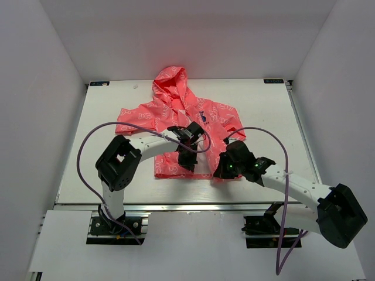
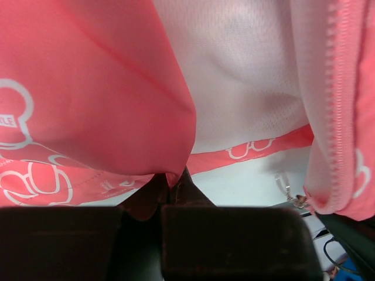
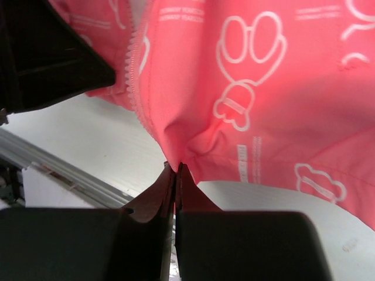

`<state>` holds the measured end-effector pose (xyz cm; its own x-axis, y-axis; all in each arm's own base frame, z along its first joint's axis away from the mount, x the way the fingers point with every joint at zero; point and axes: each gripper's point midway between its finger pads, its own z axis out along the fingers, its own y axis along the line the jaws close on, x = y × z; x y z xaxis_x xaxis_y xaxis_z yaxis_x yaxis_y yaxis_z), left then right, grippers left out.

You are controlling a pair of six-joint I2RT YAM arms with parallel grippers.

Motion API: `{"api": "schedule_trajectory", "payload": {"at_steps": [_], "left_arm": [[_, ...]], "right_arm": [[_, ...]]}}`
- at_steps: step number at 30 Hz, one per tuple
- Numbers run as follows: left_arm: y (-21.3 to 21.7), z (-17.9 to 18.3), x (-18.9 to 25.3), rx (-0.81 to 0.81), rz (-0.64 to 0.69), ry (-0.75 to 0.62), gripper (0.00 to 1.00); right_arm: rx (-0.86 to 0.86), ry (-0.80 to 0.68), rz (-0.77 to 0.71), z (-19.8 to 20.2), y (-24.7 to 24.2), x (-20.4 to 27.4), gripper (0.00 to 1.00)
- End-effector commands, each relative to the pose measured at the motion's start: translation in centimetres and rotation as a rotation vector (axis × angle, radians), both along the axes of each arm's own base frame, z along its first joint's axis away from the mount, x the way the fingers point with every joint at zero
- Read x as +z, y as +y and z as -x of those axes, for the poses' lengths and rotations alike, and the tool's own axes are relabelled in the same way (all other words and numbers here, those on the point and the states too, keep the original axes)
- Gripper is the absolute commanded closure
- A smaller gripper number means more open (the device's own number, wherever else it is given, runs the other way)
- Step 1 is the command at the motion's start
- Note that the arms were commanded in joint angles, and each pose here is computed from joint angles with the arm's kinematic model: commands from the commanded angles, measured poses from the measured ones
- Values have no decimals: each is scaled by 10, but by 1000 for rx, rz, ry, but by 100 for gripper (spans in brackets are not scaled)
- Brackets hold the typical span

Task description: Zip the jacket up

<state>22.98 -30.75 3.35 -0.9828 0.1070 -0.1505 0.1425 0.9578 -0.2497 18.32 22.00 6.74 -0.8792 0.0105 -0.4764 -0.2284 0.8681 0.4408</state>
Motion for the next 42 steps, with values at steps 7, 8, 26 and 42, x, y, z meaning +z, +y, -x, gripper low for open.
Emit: {"api": "schedule_trajectory", "payload": {"at_steps": [7,8,26,42], "left_arm": [[-17,-6,77,-131,255,-158,100],[-17,-5,77,-139,289,-172,100],[-8,9,195,-248,934,-520,100],[19,16,249,-185,1071,-812,100]], "right_arm": [[187,-113,-296,-21,37,43,100],[211,-125,-319,-21,38,46,100],[541,-300,-736,-2,70,129,100],[574,-498,-930,-4,75,202,100]]}}
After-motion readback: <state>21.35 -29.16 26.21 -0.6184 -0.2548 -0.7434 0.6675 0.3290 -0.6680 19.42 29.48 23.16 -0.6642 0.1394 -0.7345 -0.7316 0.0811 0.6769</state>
